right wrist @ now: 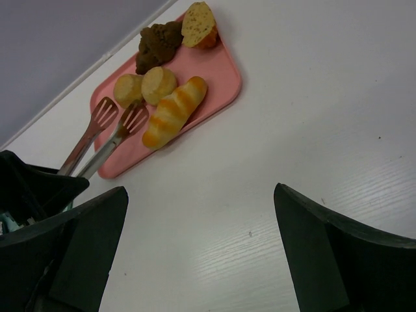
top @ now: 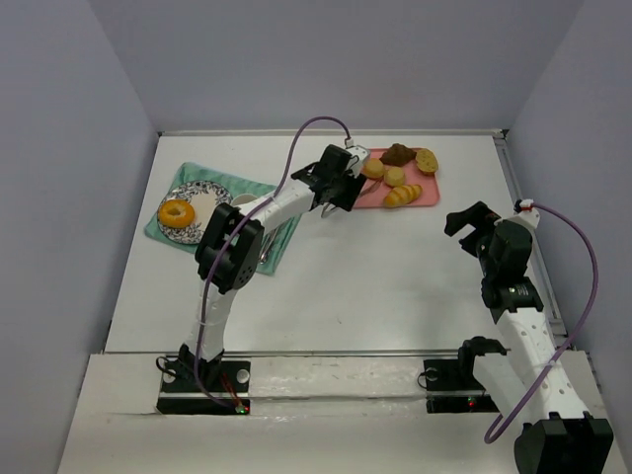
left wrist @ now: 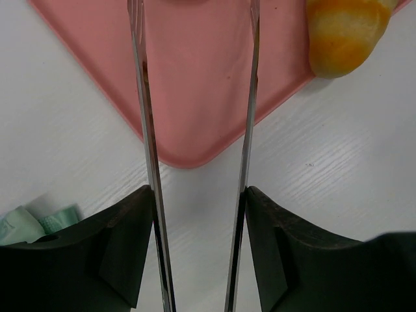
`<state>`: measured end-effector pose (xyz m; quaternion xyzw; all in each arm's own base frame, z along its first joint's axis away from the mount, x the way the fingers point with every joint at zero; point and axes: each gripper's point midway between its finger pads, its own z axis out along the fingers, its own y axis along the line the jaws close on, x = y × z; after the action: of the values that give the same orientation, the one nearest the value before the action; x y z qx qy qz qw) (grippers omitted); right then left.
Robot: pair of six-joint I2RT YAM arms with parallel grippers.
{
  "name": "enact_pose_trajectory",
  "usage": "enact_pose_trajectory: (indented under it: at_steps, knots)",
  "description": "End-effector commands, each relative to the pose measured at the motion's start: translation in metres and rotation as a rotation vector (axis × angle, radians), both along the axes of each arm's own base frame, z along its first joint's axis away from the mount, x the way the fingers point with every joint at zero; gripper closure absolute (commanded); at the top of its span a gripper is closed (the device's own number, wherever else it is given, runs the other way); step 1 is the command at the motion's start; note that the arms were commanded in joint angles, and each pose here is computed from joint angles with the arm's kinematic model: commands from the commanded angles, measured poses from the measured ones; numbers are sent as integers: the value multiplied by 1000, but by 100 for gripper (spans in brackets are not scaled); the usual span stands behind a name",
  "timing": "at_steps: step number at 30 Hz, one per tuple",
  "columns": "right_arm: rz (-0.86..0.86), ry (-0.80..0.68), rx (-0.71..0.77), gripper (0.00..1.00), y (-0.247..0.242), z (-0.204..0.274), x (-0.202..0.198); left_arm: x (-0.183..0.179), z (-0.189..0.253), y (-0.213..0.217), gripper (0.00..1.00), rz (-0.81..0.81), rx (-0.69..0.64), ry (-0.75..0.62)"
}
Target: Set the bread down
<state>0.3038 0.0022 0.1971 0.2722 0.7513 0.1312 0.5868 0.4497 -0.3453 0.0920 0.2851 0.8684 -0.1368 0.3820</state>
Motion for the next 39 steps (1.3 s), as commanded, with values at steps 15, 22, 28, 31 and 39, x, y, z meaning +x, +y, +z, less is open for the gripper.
enact_pose_trajectory:
  at_steps: [15, 22, 28, 31, 39]
  knots:
    - [-17, -61, -14, 0, -4, 19, 4, 36, 24, -30, 50, -7, -23, -67]
    - [-14, -62, -14, 0, -3, 19, 4, 29, 66, -27, 58, -8, -81, -125]
    - [-15, -70, -12, 0, -3, 21, 3, 11, 135, -16, 63, 17, -207, -225]
    - [-11, -70, -13, 0, -3, 21, 3, -5, 161, 4, 62, 71, -263, -270]
    - [-2, -63, -7, 0, -1, 19, 4, -47, 204, 127, 55, 528, -328, -386]
